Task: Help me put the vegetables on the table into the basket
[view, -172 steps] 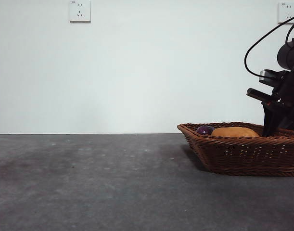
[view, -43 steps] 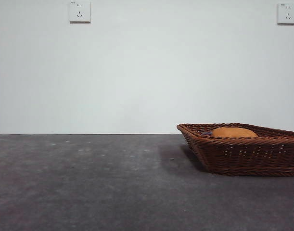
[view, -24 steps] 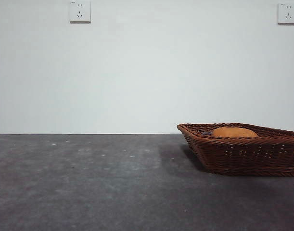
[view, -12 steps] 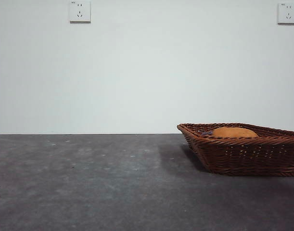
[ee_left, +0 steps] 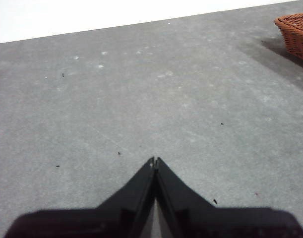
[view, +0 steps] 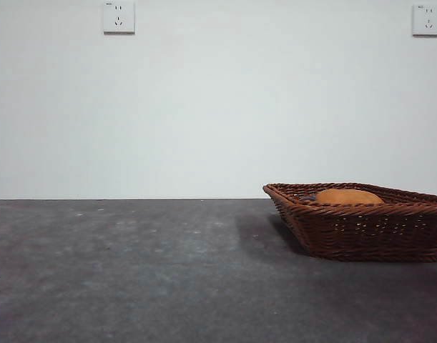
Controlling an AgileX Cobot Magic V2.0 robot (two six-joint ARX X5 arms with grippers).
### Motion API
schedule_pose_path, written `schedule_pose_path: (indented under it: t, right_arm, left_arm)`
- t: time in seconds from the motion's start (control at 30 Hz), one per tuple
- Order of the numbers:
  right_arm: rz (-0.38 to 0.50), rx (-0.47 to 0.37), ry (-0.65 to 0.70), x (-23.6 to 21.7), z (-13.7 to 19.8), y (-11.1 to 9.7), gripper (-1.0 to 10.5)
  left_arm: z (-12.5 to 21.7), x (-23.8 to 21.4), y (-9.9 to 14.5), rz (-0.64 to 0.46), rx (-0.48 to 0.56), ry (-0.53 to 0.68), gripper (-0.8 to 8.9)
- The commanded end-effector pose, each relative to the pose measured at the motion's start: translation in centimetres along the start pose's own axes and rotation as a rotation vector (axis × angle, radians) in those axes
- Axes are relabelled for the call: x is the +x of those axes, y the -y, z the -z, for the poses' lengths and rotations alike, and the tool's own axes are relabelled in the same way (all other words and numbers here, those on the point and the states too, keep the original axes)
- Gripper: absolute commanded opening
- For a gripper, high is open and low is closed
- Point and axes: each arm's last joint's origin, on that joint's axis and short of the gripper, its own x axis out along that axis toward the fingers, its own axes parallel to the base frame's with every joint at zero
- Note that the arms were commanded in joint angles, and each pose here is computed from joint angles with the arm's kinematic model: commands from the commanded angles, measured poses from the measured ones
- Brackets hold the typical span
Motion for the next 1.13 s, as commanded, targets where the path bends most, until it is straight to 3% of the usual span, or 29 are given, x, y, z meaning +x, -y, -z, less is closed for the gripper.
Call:
schedule_pose_path:
  t: [0.03,1.13]
  right_arm:
    - [0.007,0.010,-0.025,0.47,0.96,0.02,0.0]
    - [0.007,0.015,-0.025,0.74,1.36,0.00,0.0]
  left_arm:
    - [0.30,0.14,-0.02,-0.002,-0.008,-0.005,-0.03]
    - [0.34,0.18,-0.02,-0.001,-0.009,-0.011,-0.03]
